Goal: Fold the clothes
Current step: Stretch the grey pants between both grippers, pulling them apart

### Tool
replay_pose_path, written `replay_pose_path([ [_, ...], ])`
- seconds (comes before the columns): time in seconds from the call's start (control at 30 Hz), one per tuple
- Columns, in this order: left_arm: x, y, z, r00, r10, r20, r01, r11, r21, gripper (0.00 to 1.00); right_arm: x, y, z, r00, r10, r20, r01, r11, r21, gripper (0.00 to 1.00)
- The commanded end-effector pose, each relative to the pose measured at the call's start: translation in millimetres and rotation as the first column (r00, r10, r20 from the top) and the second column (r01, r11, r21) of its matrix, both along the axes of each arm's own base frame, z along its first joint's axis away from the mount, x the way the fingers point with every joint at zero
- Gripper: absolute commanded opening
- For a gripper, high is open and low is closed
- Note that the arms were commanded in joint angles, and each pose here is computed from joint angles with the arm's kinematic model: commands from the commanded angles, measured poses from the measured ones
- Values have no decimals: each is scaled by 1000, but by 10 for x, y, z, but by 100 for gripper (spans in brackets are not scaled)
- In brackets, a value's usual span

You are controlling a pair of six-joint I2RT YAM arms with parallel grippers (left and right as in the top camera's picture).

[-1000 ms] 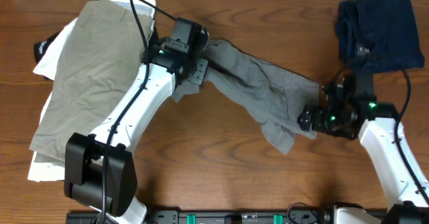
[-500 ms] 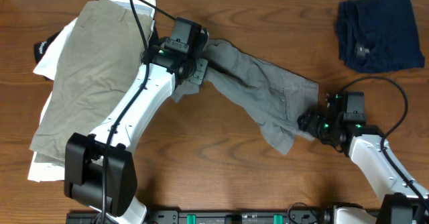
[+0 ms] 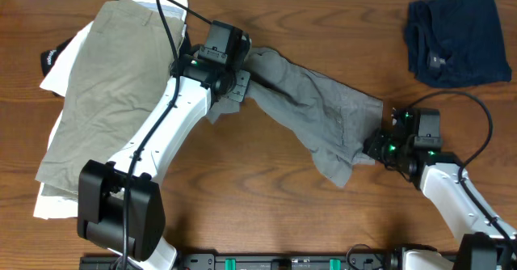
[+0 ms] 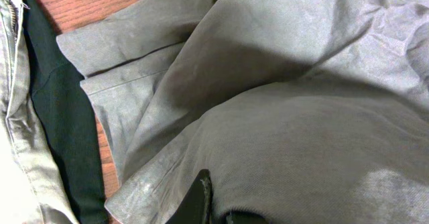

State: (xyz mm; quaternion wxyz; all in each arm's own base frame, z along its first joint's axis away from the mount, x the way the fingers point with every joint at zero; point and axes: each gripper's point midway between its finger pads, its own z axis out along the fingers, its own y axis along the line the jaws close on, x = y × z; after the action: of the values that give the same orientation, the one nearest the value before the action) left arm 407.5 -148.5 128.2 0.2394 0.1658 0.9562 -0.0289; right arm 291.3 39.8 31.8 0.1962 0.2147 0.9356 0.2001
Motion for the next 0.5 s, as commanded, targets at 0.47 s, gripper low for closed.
replay_pose_path([
  [0.47, -22, 311, 1195, 945, 57, 322, -67, 998, 18, 6, 528, -188, 2435, 904, 310, 294, -223, 929, -296, 1],
])
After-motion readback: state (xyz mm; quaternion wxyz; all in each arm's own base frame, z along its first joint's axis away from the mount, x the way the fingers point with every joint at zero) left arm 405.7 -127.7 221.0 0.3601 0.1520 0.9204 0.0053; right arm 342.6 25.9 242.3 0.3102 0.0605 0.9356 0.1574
